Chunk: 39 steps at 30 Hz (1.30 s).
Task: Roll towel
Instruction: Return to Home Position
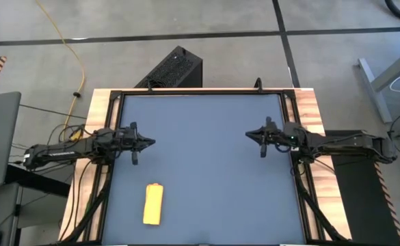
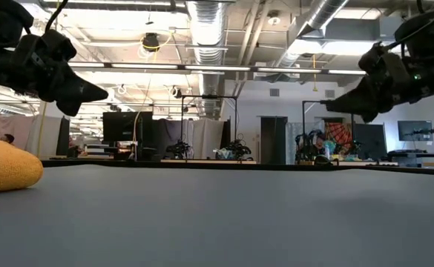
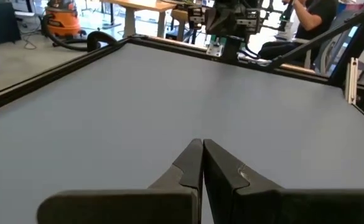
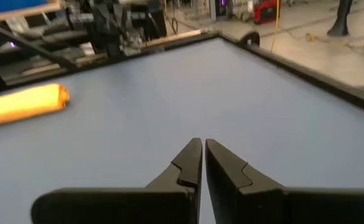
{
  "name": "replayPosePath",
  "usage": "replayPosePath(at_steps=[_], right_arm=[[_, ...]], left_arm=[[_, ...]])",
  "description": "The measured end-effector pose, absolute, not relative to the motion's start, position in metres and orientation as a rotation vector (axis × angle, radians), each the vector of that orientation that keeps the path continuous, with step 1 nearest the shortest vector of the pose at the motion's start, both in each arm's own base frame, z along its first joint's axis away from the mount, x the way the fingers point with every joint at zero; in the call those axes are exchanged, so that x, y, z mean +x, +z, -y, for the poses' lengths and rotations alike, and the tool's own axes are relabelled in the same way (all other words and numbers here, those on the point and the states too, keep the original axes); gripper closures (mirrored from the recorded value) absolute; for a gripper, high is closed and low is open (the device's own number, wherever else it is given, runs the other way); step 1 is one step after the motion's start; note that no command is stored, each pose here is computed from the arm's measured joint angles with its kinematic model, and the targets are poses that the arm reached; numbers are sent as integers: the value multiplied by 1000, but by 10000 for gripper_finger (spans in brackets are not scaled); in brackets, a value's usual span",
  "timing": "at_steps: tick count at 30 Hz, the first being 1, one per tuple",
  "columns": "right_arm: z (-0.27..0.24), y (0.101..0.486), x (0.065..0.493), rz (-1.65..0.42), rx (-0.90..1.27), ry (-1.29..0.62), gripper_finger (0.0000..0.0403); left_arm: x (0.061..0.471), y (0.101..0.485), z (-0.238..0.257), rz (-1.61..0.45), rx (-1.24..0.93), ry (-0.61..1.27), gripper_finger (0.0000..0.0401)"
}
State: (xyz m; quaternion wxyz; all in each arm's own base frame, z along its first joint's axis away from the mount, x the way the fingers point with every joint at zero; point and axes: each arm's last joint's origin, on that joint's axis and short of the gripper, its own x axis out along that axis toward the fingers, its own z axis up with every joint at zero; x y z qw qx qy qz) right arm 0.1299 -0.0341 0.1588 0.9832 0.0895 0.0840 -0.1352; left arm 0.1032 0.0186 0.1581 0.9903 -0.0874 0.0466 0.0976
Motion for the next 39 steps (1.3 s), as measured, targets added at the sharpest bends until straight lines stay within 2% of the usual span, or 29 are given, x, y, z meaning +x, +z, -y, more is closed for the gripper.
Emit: replayPosePath(at_steps=[11, 39], right_arm=[[34, 151, 128, -248, 190, -277, 354], [34, 151, 128, -246, 190, -276, 354]], left_arm=[[103, 158, -19, -94, -183, 197, 401], [103, 158, -19, -94, -185, 198, 401]])
